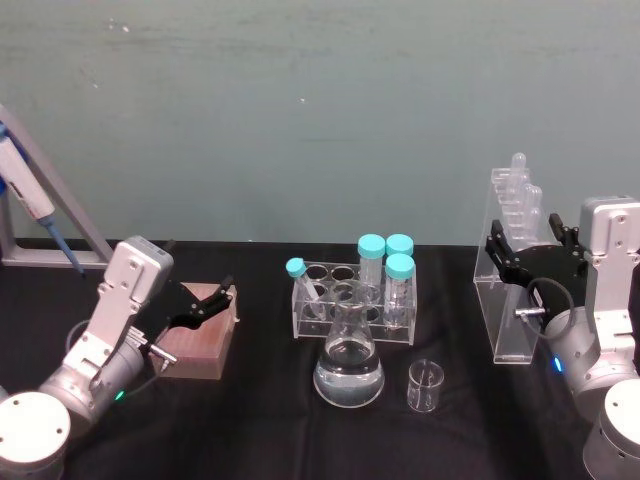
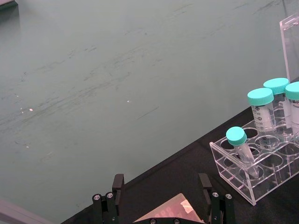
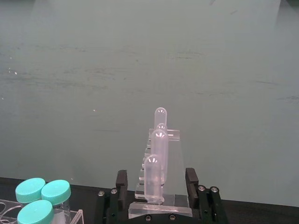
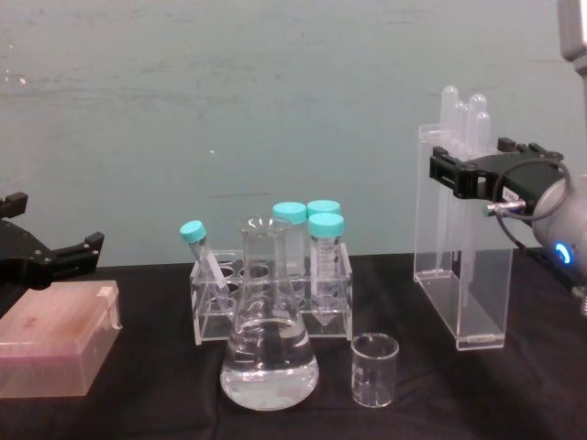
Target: Place the experimental apparatus aside using one hand.
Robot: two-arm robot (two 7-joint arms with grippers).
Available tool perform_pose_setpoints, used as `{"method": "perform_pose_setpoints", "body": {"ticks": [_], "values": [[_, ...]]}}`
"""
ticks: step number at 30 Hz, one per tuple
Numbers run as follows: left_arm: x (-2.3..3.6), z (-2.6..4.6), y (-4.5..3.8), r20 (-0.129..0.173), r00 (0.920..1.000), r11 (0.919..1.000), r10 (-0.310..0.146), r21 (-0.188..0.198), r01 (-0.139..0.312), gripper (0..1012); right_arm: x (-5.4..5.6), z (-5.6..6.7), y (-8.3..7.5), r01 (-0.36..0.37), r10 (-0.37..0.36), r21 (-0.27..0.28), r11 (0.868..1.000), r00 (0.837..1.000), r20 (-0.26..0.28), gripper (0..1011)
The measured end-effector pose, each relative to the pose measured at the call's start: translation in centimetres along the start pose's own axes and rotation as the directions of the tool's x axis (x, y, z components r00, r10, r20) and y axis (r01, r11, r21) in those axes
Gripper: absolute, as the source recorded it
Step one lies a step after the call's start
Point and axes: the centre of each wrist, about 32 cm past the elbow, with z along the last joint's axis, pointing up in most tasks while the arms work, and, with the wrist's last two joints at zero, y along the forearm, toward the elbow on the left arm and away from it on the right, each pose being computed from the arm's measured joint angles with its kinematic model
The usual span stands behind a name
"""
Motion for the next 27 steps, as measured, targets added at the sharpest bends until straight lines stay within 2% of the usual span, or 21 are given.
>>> {"method": "perform_pose_setpoints", "body": {"ticks": [4,8,27], "values": [[0.00,0.00,0.00,0.000,1.0000,1.0000,0.000,0.000,0.000,1000,0.00,0.00,0.00,0.000,0.000,0.000,1.000,1.000,0.000,683],[0.00,0.00,0.00,0.000,1.0000,1.0000,0.000,0.000,0.000,1000,0.00,0.00,0.00,0.000,0.000,0.000,1.000,1.000,0.000,616],[0.00,0.00,0.00,0.000,1.0000,1.0000,0.000,0.000,0.000,1000,0.01,0.00,0.00,0.000,0.000,0.000,1.000,1.000,-0.002,612]]}}
